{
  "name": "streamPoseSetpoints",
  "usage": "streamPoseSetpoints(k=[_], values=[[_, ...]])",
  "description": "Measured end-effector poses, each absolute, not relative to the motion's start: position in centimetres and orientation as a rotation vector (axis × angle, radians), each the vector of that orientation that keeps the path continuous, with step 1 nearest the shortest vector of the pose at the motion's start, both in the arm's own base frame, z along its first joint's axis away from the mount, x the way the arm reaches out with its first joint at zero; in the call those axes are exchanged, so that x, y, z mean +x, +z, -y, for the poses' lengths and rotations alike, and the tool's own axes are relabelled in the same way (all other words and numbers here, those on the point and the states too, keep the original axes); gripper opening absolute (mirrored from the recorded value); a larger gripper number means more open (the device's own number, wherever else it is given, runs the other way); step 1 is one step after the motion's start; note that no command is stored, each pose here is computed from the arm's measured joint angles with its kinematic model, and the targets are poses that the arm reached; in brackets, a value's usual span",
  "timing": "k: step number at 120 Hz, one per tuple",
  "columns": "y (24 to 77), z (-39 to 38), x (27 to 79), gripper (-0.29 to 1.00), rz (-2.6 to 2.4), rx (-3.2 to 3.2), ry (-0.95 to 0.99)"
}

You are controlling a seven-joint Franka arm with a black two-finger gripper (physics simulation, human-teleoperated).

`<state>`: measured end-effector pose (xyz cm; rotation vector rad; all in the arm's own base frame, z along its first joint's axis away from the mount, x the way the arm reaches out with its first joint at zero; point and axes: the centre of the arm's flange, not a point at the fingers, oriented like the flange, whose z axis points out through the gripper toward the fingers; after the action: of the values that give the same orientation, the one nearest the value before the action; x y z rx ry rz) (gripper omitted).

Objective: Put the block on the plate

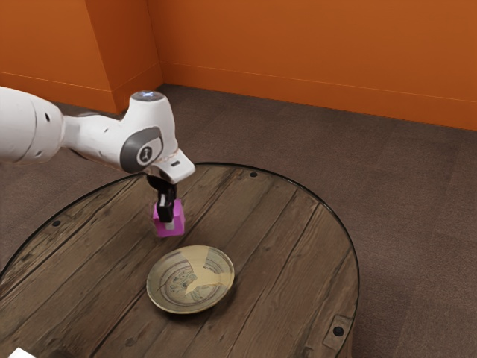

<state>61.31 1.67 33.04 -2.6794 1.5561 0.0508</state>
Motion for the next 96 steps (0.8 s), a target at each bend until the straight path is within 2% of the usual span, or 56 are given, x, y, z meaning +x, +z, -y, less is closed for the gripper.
streamPoseSetpoints(k=[56,82,96], values=[[32.2,12.6,52.4,0.40,-1.656,-2.565,0.071],[30.1,12.8,50.3,0.40,-1.542,-2.628,0.107],[30.0,12.8,50.5,0.51,-1.483,-2.661,0.096]])
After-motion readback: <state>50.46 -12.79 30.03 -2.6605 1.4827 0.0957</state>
